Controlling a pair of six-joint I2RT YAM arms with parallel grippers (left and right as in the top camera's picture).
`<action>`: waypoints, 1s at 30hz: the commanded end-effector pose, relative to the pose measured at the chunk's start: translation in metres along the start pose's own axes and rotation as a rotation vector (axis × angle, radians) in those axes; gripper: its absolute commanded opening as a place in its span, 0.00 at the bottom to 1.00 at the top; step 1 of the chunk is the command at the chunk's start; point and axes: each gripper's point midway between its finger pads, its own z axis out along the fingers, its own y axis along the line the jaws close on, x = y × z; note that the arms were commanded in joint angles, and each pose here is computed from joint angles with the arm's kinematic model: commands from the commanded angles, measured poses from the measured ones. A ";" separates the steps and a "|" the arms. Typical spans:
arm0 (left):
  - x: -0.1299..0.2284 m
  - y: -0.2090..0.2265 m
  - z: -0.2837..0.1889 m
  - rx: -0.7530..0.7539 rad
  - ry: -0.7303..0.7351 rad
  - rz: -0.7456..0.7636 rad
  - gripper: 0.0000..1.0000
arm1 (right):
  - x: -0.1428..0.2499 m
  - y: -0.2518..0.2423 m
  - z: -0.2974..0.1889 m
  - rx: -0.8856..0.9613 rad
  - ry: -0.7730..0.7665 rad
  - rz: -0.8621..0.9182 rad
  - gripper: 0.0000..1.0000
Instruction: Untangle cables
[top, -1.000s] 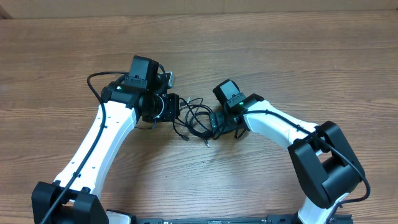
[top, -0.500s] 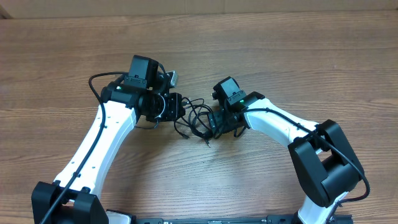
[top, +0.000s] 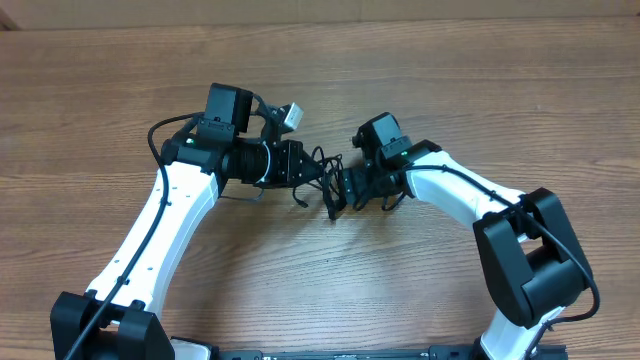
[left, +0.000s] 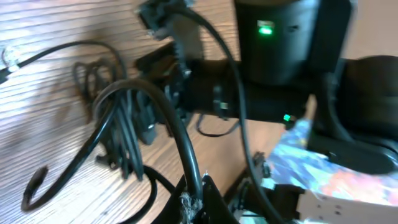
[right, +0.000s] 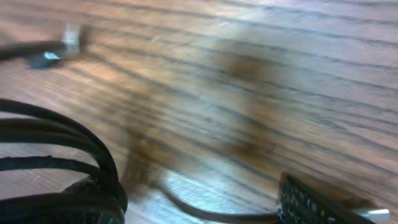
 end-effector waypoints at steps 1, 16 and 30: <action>-0.002 -0.030 -0.012 0.112 -0.008 0.034 0.04 | -0.002 0.023 -0.004 -0.149 0.015 -0.071 0.86; -0.005 -0.044 -0.014 0.185 -0.010 0.058 0.04 | -0.011 0.041 -0.033 -0.493 0.017 0.049 0.82; -0.003 -0.065 -0.019 0.304 0.010 0.091 0.04 | -0.036 0.045 -0.028 -0.522 -0.066 0.231 0.89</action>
